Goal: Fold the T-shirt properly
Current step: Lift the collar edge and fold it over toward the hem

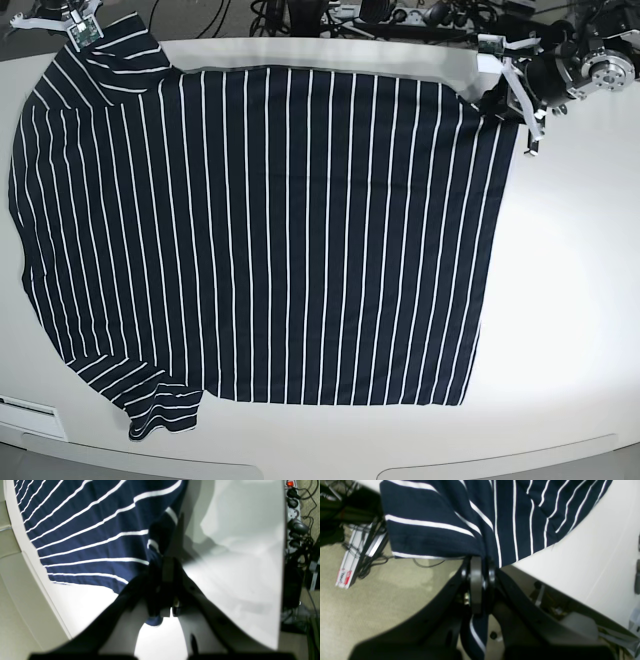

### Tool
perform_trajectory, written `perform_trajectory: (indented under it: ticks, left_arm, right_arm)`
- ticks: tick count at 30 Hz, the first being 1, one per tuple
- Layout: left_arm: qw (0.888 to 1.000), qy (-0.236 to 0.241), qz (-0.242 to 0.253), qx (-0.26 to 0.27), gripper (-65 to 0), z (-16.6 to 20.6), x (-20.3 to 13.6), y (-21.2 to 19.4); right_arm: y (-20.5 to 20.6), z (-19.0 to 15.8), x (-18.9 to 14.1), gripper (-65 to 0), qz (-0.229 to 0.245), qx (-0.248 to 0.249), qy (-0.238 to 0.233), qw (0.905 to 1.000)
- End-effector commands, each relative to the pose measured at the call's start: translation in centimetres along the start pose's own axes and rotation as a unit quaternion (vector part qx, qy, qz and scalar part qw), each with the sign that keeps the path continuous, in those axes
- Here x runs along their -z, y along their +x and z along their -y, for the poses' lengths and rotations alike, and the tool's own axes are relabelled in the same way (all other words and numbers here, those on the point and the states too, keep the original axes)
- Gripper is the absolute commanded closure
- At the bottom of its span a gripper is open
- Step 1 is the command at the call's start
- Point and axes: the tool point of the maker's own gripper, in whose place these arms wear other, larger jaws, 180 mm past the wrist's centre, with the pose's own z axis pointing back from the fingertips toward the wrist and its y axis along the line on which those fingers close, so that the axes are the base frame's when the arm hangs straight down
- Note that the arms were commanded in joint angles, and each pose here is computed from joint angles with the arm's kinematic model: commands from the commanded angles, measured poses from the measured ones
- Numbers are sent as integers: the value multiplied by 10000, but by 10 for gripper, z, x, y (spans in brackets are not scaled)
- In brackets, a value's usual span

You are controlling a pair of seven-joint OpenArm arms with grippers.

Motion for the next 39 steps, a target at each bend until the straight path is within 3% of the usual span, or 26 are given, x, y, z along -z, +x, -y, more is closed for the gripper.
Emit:
perform_trajectory:
  ticks: [1,7,10,12,15,18,21,29,34,39]
  left_arm:
    - [10000,22,-44,83,0,-3,-8,-2]
    - [9989,-302,-125,332,0,20,-20,3]
    - [9986,-404,-155,294,0,28,-21,4]
    - [9991,-221,-162,311,0,21,-19,5]
    - [9966,507,-158,630,0,-6,-19,7]
    - [9895,1260,-133,695,0,-40,-18,10]
    - [9856,1614,-25,503,0,-60,-12,18]
    - [9766,2122,-14,350,0,-93,3,17]
    - [9748,2185,-63,435,0,-102,14,5]
    - [9783,2019,-168,424,0,-91,36,-16]
  right_arm:
    - [-3,3,-4,0,-75,-93,-62,9999]
    - [-5,5,-5,0,-145,-154,-123,9997]
    - [-6,18,-5,0,-166,-289,-476,9983]
    - [-5,30,-7,0,-163,-419,-809,9957]
    - [-1,45,-10,0,-95,-652,-1212,9904]
    - [31,56,-6,0,559,-722,-1459,9851]
    - [72,70,0,0,1237,-868,-1569,9760]
    - [142,100,-3,0,2282,-1197,-1713,9509]
    - [177,96,-9,0,2931,-1176,-1316,9396]
    - [180,104,17,0,2972,-843,-888,9469]
